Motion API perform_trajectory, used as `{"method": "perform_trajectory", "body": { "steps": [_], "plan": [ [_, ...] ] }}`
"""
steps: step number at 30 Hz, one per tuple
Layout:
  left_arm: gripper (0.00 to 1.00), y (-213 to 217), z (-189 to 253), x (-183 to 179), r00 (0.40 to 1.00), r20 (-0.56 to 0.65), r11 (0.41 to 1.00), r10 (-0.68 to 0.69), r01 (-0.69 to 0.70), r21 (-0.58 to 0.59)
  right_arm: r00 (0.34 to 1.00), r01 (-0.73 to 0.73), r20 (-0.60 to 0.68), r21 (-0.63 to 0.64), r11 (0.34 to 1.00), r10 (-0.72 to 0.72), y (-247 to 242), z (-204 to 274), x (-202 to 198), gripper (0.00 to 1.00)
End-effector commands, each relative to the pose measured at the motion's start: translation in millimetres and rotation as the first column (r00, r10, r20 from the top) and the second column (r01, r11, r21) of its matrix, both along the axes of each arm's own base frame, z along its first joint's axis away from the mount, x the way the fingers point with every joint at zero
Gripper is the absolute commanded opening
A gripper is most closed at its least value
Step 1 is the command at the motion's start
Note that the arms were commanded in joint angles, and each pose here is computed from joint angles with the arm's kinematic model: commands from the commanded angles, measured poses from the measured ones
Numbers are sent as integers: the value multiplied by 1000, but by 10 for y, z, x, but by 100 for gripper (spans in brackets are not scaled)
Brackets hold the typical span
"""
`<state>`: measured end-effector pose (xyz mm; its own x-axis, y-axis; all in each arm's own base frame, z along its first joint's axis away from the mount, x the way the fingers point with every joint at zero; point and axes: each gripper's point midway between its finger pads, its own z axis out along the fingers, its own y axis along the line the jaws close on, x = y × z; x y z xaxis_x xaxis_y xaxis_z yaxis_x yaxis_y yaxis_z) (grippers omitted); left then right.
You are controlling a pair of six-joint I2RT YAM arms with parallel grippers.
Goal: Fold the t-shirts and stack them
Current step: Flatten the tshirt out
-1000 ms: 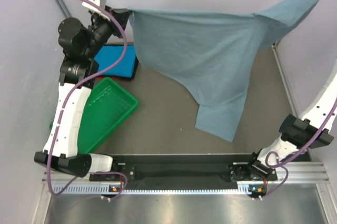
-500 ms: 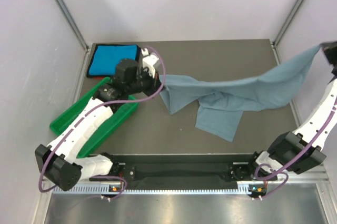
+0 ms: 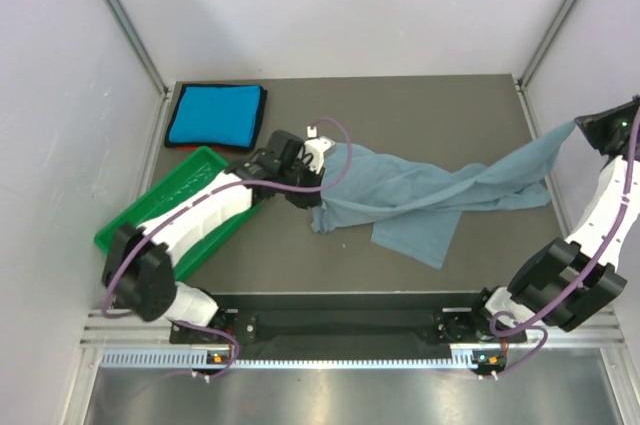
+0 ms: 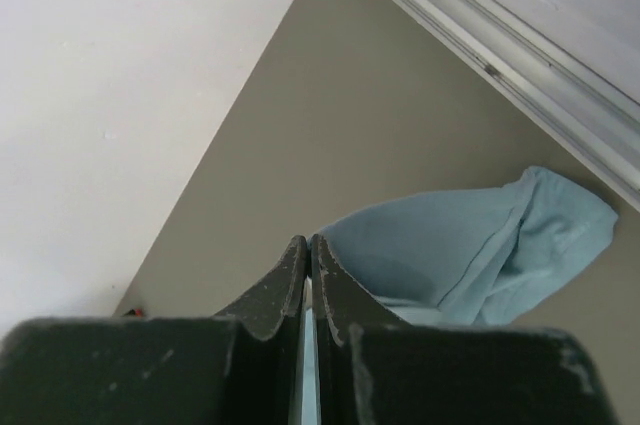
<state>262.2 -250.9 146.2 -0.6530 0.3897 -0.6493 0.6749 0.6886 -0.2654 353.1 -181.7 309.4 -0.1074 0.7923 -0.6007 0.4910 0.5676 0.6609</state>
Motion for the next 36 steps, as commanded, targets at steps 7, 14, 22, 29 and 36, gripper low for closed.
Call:
{"method": "perform_trajectory", "body": {
  "steps": [7,14,22,29,36],
  "plan": [
    [10,-163,-397,903,998,-55,982,35,-23,190,993,-108,42,-43,993,110,208,-144,295,0],
    [44,202,-121,1466,978,0,972,209,-207,115,987,-162,15,-43,986,163,312,-304,462,0],
    [61,-119,-234,1176,996,-75,998,-43,40,-38,982,-186,19,-38,982,186,345,-369,507,0],
    [53,-220,-693,1396,986,-112,992,-124,125,5,977,-206,41,-34,978,207,382,-355,528,0],
    [45,-331,-923,1556,978,-136,986,-160,163,13,977,-208,35,-39,977,210,372,-368,536,0]
  ]
}}
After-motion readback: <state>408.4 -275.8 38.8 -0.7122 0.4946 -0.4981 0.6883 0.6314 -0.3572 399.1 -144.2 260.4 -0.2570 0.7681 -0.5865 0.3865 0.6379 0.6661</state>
